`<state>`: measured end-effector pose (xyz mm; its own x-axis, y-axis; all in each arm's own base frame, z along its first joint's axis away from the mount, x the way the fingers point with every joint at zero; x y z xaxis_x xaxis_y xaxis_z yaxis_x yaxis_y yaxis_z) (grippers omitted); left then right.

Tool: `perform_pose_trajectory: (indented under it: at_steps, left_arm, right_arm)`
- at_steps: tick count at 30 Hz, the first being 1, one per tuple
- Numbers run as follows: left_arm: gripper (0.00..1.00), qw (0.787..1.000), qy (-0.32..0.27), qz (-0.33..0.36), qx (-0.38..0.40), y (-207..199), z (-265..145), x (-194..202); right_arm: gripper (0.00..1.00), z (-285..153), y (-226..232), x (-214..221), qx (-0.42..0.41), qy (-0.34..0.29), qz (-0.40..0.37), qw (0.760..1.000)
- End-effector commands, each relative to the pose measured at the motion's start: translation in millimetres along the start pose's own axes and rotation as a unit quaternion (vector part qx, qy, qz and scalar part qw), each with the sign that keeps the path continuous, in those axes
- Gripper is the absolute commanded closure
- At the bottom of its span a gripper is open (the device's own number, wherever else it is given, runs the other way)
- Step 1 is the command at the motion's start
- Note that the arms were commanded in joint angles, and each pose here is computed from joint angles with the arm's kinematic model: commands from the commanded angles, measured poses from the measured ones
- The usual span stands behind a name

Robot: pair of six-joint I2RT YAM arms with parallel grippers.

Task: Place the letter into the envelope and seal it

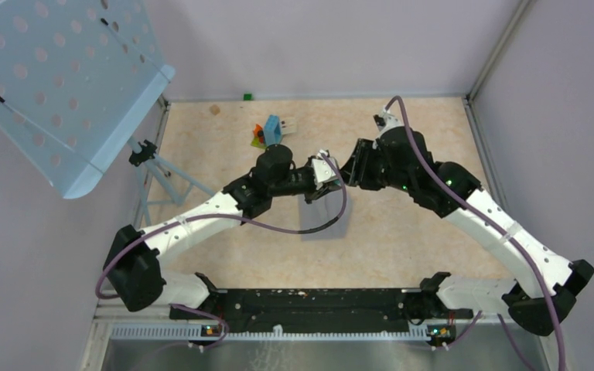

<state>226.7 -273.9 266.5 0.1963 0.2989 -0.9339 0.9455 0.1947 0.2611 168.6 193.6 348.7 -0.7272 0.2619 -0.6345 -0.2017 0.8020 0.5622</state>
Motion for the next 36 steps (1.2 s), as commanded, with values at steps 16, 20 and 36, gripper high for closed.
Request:
perform_pose_trajectory:
  at_steps: [16,20,36]
  left_arm:
    - [1.00,0.999,-0.032,0.021,0.022,-4,-6,-15]
    - [1.00,0.995,-0.010,-0.002,0.096,-14,-8,-15]
    - [1.00,0.923,-0.064,-0.129,0.357,-48,-39,-33]
  right_arm:
    - [0.62,14,-1,0,-0.013,-0.013,-0.036,0.999]
    - [0.57,3,-1,1,-0.054,0.001,-0.118,0.992]
    - [0.48,-93,-1,27,-0.285,0.037,-0.285,0.914]
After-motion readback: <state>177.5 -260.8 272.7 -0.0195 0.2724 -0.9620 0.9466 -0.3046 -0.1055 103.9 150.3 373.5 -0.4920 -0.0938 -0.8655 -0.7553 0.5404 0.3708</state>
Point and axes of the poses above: each gripper's point midway between its finger pads, its own z axis out along the fingers, its own y axis along the line the jaws close on, x = y × z, the point moved 9 cm from there along -z, back along the fingers, and after that the axes turned 2 degrees about z, right-handed, at the moved point
